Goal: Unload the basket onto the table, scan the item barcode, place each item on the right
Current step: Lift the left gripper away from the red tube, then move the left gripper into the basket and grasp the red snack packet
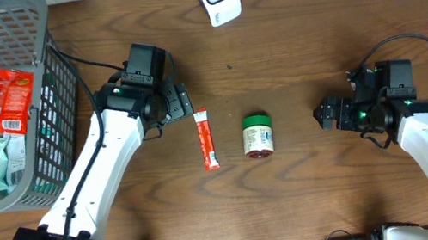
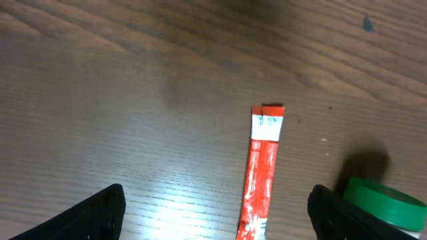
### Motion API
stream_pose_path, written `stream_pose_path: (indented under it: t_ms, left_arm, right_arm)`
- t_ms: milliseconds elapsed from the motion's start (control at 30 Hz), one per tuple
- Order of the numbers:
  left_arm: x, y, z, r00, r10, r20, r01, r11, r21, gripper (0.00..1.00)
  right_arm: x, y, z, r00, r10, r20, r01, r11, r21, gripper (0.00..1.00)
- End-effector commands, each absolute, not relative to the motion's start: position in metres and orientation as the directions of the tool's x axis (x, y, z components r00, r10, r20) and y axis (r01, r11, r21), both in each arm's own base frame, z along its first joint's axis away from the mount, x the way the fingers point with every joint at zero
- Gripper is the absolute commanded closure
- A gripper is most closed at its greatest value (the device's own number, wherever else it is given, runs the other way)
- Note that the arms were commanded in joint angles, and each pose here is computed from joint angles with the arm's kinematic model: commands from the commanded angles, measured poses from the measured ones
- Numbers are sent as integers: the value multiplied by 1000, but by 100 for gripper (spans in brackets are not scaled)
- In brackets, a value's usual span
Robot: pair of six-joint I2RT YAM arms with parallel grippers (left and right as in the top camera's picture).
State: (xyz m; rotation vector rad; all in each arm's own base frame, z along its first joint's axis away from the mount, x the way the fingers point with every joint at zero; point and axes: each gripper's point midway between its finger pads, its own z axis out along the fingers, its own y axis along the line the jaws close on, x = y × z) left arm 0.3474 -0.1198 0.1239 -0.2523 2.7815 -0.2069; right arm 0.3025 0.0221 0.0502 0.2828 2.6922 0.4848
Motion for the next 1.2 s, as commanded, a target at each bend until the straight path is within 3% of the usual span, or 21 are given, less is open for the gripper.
stream_pose_path:
  t_ms: [0, 100, 133, 200, 233, 533, 633, 767, 967, 1167]
  left_arm:
    - [360, -118, 137, -893, -252, -372, -190, 962, -196, 12]
    - [350, -132, 135, -918, -253, -307, -174, 949, -262, 12]
    - [346, -134, 134, -925, -249, -286, -172, 948, -268, 24]
    - [340, -136, 132, -935, -242, -261, -169, 947, -273, 87]
    - [337, -137, 131, -939, -234, -253, -165, 949, -267, 93]
    - [318, -167, 129, -964, -66, -257, -4, 972, -236, 93]
    - [314, -166, 131, -969, -79, -236, -23, 973, -231, 93]
    - [329, -154, 180, -955, -109, -275, -40, 969, -245, 93]
    - [370, -89, 307, -813, -232, -534, -137, 968, -211, 92]
    - [395, 15, 398, -530, -411, -742, -363, 901, -239, 70]
  right_arm:
    - [308, 18, 58, -890, 279, -360, 136, 918, 373, 1]
    - [308, 18, 58, -890, 279, -360, 136, 917, 374, 1]
    - [308, 18, 58, -890, 279, -360, 136, 917, 374, 1]
    - [308, 19, 58, -890, 282, -358, 137, 915, 380, 1]
    - [308, 19, 58, -888, 297, -351, 152, 910, 386, 1]
    - [306, 31, 62, -878, 387, -283, 220, 850, 479, 1]
    - [306, 31, 62, -878, 387, -283, 220, 850, 479, 1]
    - [306, 31, 62, -878, 386, -283, 219, 850, 480, 1]
    - [306, 31, 62, -878, 385, -283, 219, 851, 478, 1]
    - [306, 30, 61, -877, 386, -285, 222, 853, 473, 1]
